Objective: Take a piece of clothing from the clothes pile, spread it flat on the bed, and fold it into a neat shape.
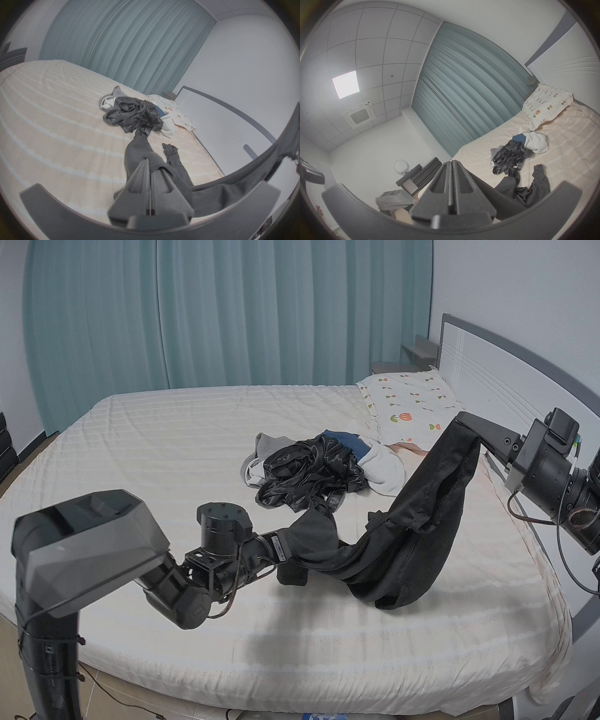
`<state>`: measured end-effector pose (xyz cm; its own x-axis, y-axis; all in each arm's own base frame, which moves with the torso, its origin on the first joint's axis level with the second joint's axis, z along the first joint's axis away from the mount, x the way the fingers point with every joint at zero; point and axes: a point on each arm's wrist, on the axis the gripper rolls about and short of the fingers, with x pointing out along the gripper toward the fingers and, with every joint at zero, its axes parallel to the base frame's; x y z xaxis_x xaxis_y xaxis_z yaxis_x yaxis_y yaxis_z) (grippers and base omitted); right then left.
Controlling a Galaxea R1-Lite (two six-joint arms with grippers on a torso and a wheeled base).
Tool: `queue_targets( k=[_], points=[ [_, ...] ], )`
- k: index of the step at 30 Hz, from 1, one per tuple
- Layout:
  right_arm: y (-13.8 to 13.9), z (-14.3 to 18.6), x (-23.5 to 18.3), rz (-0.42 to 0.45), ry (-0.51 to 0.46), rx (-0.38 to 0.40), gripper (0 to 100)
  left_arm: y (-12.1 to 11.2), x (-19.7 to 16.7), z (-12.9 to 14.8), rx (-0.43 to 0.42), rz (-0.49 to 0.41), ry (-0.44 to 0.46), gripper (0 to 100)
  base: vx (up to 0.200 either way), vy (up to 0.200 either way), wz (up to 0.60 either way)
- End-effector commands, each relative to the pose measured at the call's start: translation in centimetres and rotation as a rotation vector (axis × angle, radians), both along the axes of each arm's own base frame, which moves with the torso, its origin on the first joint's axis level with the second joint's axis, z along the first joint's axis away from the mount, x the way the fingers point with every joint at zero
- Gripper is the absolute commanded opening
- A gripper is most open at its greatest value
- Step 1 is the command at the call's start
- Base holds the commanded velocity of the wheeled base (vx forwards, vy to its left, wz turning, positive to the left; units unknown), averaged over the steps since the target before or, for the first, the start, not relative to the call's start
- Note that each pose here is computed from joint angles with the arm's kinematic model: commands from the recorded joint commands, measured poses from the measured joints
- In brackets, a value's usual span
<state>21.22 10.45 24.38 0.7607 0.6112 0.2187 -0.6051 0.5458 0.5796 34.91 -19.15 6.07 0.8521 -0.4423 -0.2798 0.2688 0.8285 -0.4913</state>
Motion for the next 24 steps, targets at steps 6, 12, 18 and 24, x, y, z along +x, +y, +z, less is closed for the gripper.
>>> queue_targets(
  k=[6, 12, 18, 24],
  points=[
    [0.5, -0.9, 5.1, -0.078, 0.022, -0.029, 0, 6.8, -7.7, 8.5, -0.099, 0.098, -0.036, 0, 0.000, 0.000, 0.00],
    [0.7, 0.8, 5.2, -0.075, -0.034, -0.001, 0, 7.9, -10.4, 9.4, -0.219, 0.121, 0.003, 0, 0.000, 0.000, 0.00],
    [2.2, -6.6, 5.6, -0.029, 0.203, -0.098, 0, 7.3, -10.4, 7.8, -0.285, 0.128, 0.106, 0, 0.000, 0.000, 0.00],
    [4.7, -11.9, 6.2, -0.008, 0.287, -0.102, 0, 5.2, -10.4, 6.2, -0.274, 0.083, 0.171, 0, 0.000, 0.000, 0.00]
  ],
)
